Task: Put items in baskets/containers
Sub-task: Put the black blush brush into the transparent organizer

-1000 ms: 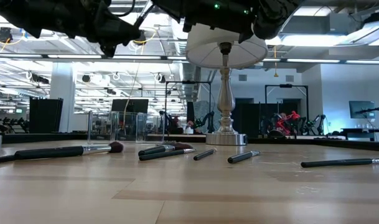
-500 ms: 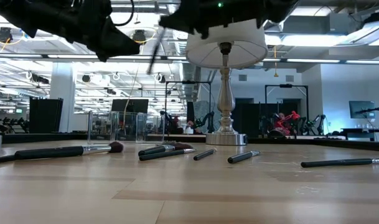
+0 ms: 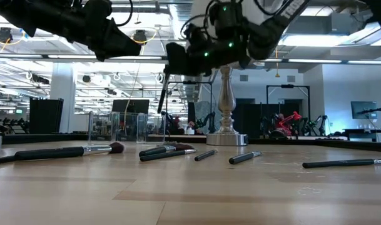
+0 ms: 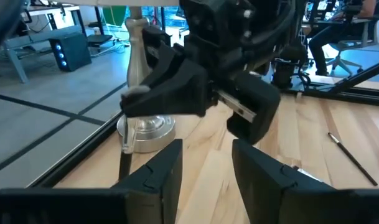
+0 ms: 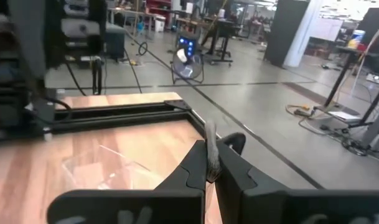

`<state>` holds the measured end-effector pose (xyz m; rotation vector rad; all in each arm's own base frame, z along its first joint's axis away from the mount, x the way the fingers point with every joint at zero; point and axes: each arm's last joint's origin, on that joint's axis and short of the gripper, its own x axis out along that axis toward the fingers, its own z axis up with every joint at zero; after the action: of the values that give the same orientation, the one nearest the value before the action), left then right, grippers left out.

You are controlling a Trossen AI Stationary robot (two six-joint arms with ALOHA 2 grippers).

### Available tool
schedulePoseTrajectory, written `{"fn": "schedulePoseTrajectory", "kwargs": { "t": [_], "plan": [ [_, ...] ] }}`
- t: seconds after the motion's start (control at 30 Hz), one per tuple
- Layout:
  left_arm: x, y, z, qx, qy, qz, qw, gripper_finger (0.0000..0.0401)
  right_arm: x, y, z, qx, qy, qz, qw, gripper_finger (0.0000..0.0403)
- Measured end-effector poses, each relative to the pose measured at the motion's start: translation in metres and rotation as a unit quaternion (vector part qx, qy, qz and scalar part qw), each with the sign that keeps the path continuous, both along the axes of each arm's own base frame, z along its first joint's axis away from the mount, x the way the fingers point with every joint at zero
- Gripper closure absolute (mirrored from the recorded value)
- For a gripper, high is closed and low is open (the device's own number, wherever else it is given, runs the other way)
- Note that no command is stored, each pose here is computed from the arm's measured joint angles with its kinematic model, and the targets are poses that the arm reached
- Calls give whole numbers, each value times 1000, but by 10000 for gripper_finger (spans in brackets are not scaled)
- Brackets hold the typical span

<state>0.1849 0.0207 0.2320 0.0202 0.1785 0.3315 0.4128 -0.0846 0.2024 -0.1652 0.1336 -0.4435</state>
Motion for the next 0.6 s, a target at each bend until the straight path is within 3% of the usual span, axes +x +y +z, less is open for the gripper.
{"fn": "schedulePoseTrajectory", "kwargs": {
  "t": [0.6],
  "plan": [
    [0,0,2,1,-11,0,1000,264,14,2,-21,12,32,-8,999,393]
  ]
}}
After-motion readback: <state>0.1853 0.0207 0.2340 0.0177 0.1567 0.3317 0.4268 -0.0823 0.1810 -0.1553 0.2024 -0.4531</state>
